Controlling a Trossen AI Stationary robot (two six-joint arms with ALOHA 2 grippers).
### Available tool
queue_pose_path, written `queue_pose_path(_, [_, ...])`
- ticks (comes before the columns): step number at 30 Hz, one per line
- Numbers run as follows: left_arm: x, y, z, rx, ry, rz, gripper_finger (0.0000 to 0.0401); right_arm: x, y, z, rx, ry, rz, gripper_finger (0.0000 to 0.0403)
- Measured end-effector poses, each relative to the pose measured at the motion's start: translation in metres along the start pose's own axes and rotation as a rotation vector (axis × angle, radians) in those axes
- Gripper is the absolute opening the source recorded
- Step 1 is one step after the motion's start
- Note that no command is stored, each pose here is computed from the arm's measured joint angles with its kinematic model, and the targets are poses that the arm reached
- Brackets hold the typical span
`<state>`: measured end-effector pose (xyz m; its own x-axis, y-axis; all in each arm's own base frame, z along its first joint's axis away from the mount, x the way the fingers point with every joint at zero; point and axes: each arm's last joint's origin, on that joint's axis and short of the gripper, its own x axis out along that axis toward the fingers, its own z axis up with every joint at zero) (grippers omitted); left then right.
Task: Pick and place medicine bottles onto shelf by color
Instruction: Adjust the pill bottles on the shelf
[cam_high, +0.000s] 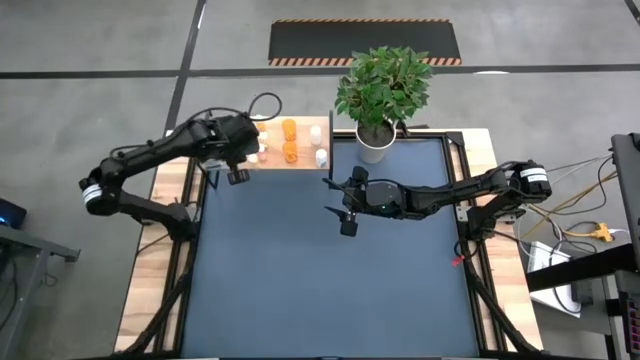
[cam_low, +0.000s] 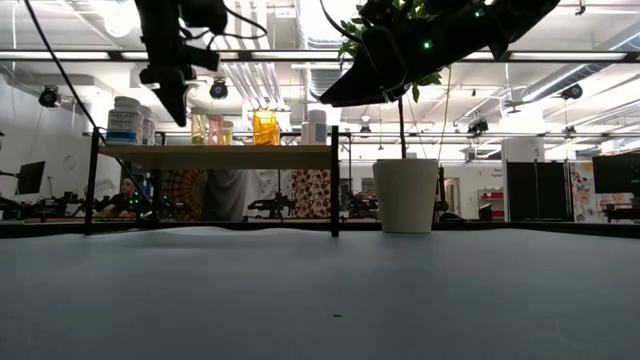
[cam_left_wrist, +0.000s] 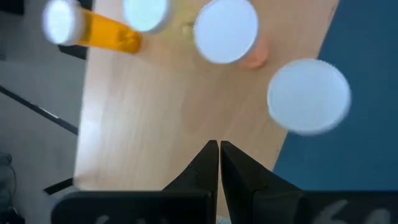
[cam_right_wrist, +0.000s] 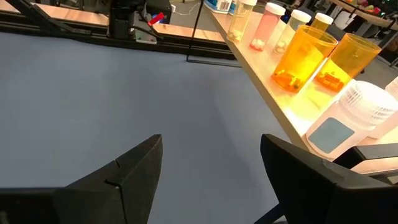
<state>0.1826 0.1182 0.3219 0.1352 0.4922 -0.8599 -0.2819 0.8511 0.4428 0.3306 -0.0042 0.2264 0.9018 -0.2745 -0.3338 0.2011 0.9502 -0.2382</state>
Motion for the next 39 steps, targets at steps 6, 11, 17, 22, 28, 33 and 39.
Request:
queue_pose_path(6, [0.011,-0.003,0.007,0.019,0.027,-0.039,0.0,0.0,0.0,-0.001,-0.002,0.006,0.001,0.026])
queue_pose_path(11, [0.013,-0.004,0.009,0.015,0.02,-0.057,0.0,0.0,0.0,-0.001,-0.006,0.007,0.001,0.026])
queue_pose_path(17, [0.008,-0.002,0.007,0.001,-0.007,-0.048,0.0,0.0,0.0,-0.001,-0.009,0.008,0.001,0.026])
queue_pose_path(22, [0.007,-0.002,0.007,-0.011,-0.015,-0.045,0.0,0.0,0.0,-0.001,-0.009,0.008,0.001,0.026])
queue_pose_path(28, [0.007,-0.002,0.011,-0.025,-0.059,-0.07,0.0,0.0,0.0,-0.001,-0.009,0.008,0.001,0.026])
queue_pose_path(33, [0.003,0.001,0.012,-0.045,-0.062,-0.042,0.0,0.0,0.0,-0.001,-0.01,0.015,0.002,0.026])
queue_pose_path(39, [-0.013,0.005,0.001,-0.096,0.007,-0.027,0.0,0.0,0.0,-0.002,-0.009,0.017,0.002,0.026])
